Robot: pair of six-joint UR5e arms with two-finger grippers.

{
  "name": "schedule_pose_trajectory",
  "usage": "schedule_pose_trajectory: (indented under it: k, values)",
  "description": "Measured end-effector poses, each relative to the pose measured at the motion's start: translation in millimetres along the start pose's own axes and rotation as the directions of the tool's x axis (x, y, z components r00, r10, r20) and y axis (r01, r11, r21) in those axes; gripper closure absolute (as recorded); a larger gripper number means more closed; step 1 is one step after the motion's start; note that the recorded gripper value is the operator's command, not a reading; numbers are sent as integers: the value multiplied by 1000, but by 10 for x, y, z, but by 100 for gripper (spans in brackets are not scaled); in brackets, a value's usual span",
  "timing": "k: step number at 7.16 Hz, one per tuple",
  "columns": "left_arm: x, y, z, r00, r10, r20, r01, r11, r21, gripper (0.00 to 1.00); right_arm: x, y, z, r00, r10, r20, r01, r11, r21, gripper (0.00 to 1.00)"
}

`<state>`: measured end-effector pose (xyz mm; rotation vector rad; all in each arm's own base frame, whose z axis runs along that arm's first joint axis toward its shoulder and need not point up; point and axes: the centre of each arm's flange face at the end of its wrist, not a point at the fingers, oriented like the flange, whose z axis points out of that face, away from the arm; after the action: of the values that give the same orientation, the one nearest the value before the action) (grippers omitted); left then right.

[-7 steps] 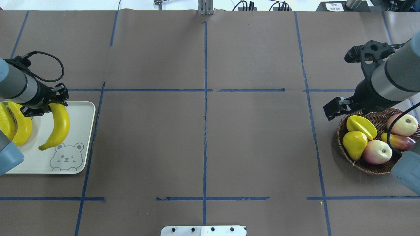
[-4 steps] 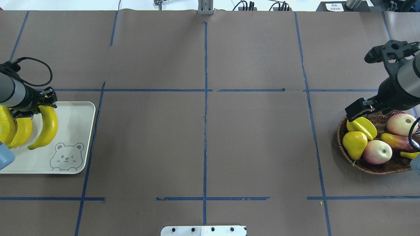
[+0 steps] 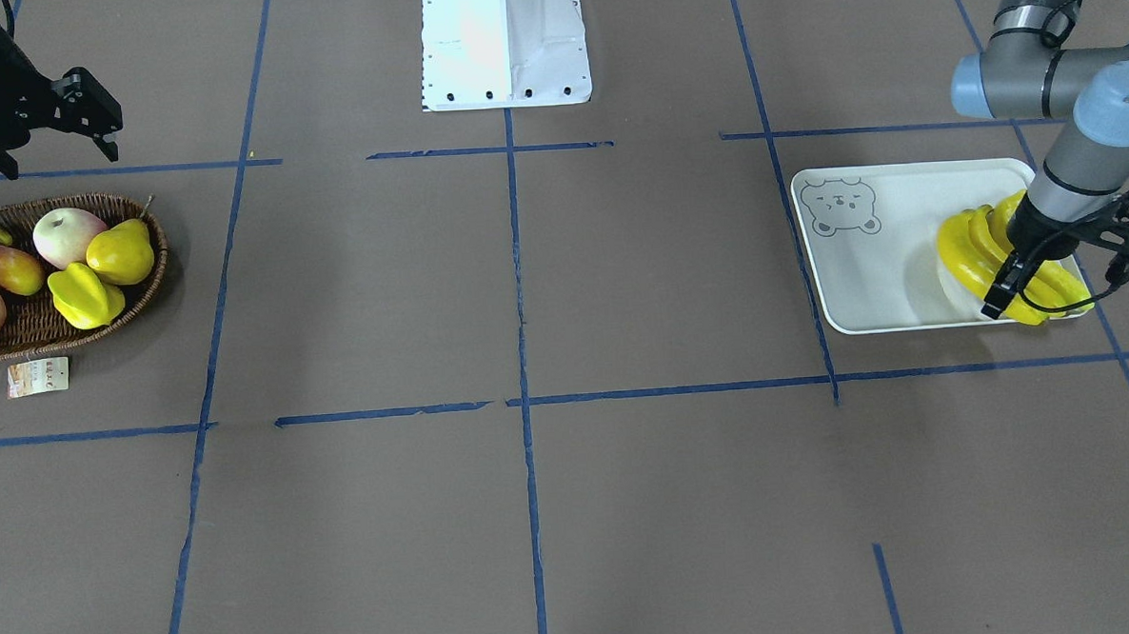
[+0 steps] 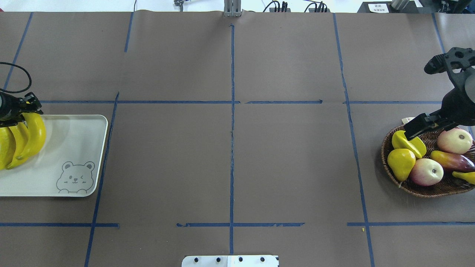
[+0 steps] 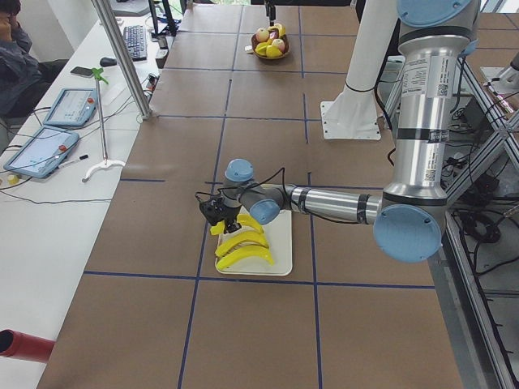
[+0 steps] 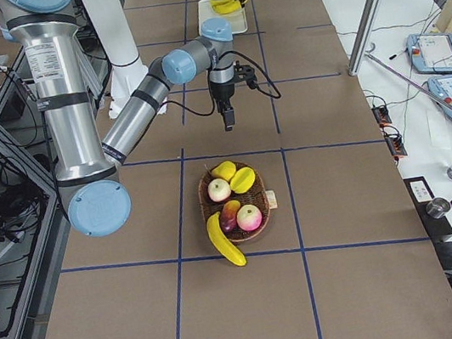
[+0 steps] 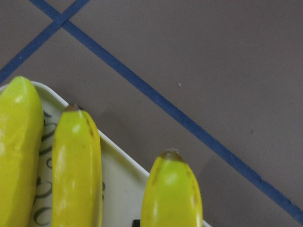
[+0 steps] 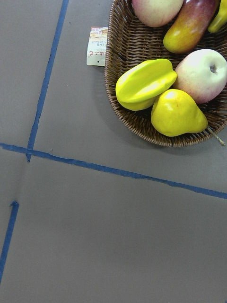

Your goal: Transfer all bananas from basket to plate

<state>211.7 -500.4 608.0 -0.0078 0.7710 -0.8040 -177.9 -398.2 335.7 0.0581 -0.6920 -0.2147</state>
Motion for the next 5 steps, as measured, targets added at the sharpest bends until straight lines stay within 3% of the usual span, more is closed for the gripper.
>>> schedule_pose_trajectory:
  k: [1, 2, 3, 4, 5]
  values:
    - [-28, -59, -6, 1000, -18, -3, 18, 1000, 6, 83, -2, 2, -3, 1000, -1, 1, 1, 1000, 0, 0]
    - [-31, -73, -2, 1000, -29, -3, 29, 1000, 7, 59, -7, 3, -10, 1000, -1, 2, 1, 1000, 2, 0]
    - [-31, -76, -3, 999, -34, -4, 34, 999, 7, 46, -11, 6, -16, 1000, 0, 2, 0, 1000, 4, 0]
    - [-33, -77, -10, 999, -44, -7, 44, 999, 7, 1, -12, 8, -18, 1000, 1, 3, -1, 1000, 4, 0]
    - [-46, -75, -18, 998, -60, -8, 60, 998, 8, 0, -14, 8, -20, 1000, 2, 3, -2, 1000, 4, 0]
